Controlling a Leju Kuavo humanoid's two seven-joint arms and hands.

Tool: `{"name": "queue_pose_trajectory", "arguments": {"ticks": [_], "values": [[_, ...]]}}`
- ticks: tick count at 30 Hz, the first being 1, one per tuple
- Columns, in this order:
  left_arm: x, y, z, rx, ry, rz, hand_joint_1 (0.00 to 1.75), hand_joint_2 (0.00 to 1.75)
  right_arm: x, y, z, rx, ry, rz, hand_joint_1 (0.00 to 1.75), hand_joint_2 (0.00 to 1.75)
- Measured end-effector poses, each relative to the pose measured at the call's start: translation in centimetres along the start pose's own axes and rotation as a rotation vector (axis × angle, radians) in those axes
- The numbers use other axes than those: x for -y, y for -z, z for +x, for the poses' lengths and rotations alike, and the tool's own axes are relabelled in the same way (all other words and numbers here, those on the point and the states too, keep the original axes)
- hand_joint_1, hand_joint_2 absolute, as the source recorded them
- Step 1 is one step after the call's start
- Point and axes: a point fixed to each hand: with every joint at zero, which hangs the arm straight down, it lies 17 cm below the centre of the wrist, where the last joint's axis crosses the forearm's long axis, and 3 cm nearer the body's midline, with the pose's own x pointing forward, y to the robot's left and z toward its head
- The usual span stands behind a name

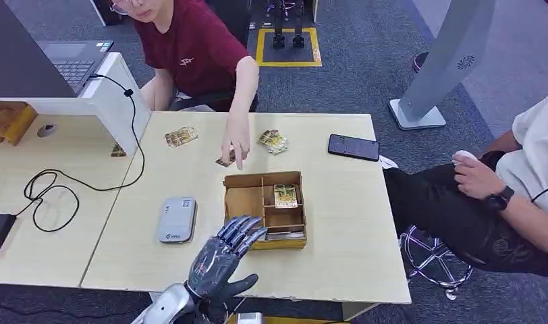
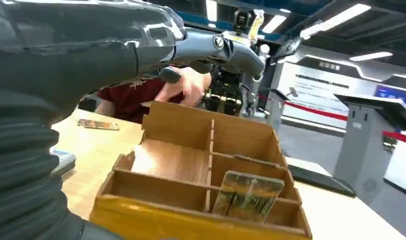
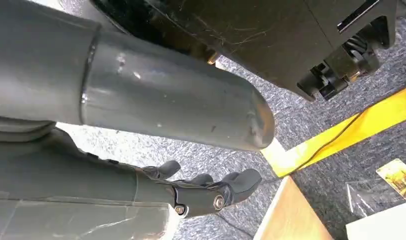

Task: Pass the card to the sensor for recognition and then transmit it.

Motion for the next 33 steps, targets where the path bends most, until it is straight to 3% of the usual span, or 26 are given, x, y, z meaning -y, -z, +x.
{"name": "queue_pose_trajectory", "arguments": {"ticks": [12,33], "values": [[1.8,1.3,-1.8,-0.101,0.066,-0.02,0.0,1.75,0.0,0.0,0.1,0.002,-0.004,0.004,0.0,0.0],[3.2,1.7,-1.9,-0.113,0.075,-0.047,0.0,1.75,0.0,0.0,0.1,0.0,-0.005,0.005,0.0,0.0]]}}
